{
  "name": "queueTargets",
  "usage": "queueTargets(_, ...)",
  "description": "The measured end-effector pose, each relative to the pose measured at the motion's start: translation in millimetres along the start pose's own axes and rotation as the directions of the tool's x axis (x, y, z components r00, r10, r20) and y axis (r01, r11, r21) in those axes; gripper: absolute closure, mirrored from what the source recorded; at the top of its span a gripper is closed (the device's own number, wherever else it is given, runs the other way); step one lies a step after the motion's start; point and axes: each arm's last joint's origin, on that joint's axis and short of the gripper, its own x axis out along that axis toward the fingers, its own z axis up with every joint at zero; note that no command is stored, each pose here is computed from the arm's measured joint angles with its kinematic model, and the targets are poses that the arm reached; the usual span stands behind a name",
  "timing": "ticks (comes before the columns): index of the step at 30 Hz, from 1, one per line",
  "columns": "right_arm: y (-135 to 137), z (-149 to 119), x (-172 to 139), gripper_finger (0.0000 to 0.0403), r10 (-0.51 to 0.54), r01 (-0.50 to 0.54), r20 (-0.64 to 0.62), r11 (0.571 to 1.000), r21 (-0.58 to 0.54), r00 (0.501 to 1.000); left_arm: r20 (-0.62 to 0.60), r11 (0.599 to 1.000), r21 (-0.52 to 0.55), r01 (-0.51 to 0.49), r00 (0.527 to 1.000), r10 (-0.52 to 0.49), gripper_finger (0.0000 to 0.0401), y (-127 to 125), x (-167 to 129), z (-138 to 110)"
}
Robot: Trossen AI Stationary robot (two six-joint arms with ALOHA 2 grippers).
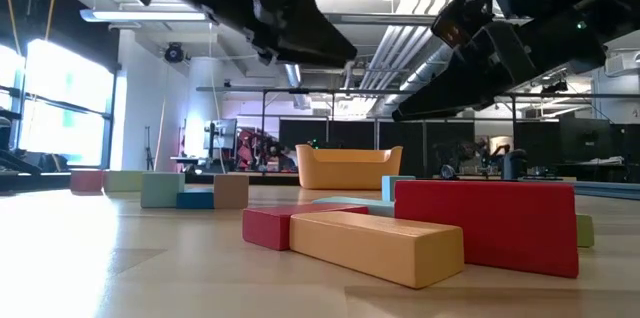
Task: Sort blocks by size
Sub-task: Put the small green rectangle block into the yellow bin
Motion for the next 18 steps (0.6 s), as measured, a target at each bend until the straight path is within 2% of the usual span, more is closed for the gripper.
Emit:
queueTargets(4,1.5,-1.1,-0.1,0.0178,0.040,-0.039,-0.012,0.999,0.029,0.999,0.008,0.997,-0.005,0.079,0.997,-0.079,0.0224,-7.7,7.3,-6.6)
queueTargets(7,10.9,-1.7,-1.4,0.0178,0.209,-0.209,-0.024,0.978,0.001,0.978,0.047,0.996,-0.022,0.089,0.995,-0.087,0.0224,-9.6,16.4,-10.7)
queueTargets(9,19.9,-3.9,-3.2,0.0178,0.336,-0.339,-0.048,0.938,-0.068,0.941,0.067,0.996,-0.031,0.085,0.994,-0.083,0.0224,-9.3,21.8,-13.2)
queueTargets(12,31.6,-13.9,-7.0,0.0178,0.457,-0.477,-0.148,0.863,-0.164,0.877,0.081,0.996,-0.043,0.072,0.994,-0.068,0.0224,-4.3,27.9,-15.4)
queueTargets(18,44.7,-27.8,-9.7,0.0178,0.539,-0.597,-0.259,0.749,-0.289,0.801,0.083,0.996,-0.077,0.040,0.996,-0.033,0.0224,7.1,32.6,-14.8)
